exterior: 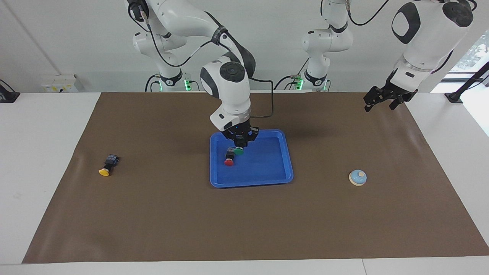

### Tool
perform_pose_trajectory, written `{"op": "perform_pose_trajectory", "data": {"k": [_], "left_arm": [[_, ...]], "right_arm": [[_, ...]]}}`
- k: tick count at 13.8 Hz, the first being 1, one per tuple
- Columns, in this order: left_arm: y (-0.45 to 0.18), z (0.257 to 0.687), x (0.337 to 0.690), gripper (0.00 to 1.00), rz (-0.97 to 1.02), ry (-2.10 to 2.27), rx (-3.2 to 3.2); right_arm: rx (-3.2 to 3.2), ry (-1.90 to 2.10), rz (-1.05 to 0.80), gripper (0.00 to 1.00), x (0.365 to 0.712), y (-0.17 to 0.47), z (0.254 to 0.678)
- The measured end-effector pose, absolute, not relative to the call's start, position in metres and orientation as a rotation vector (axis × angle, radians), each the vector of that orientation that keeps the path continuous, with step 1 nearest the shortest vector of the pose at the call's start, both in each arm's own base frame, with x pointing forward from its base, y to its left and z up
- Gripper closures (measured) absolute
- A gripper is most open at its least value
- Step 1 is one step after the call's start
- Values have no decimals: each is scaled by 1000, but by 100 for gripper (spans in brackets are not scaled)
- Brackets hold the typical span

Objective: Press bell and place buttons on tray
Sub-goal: 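Move the green button into the tray and open the right gripper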

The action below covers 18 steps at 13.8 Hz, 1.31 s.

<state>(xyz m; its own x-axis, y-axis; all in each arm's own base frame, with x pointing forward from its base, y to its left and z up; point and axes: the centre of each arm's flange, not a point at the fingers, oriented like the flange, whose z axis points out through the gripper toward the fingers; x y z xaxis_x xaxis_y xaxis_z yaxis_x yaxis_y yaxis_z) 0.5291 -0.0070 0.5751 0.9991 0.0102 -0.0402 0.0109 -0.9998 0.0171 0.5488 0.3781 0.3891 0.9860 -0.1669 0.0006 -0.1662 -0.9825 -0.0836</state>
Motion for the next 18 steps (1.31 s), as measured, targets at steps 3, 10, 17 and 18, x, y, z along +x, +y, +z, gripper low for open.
{"op": "perform_pose_trajectory", "data": {"k": [3, 10, 17, 18], "left_arm": [[-7, 575, 529, 0, -63, 17, 3124], [-7, 575, 529, 0, -63, 17, 3124], [-7, 575, 529, 0, -63, 17, 3124], [-7, 575, 529, 0, -63, 17, 3124]], "right_arm": [[-3049, 209, 3, 59, 545, 399, 344], [-3045, 178, -24, 59, 531, 396, 292], [-3023, 368, -42, 8, 541, 397, 323], [-3033, 388, -35, 0, 548, 392, 337]]}}
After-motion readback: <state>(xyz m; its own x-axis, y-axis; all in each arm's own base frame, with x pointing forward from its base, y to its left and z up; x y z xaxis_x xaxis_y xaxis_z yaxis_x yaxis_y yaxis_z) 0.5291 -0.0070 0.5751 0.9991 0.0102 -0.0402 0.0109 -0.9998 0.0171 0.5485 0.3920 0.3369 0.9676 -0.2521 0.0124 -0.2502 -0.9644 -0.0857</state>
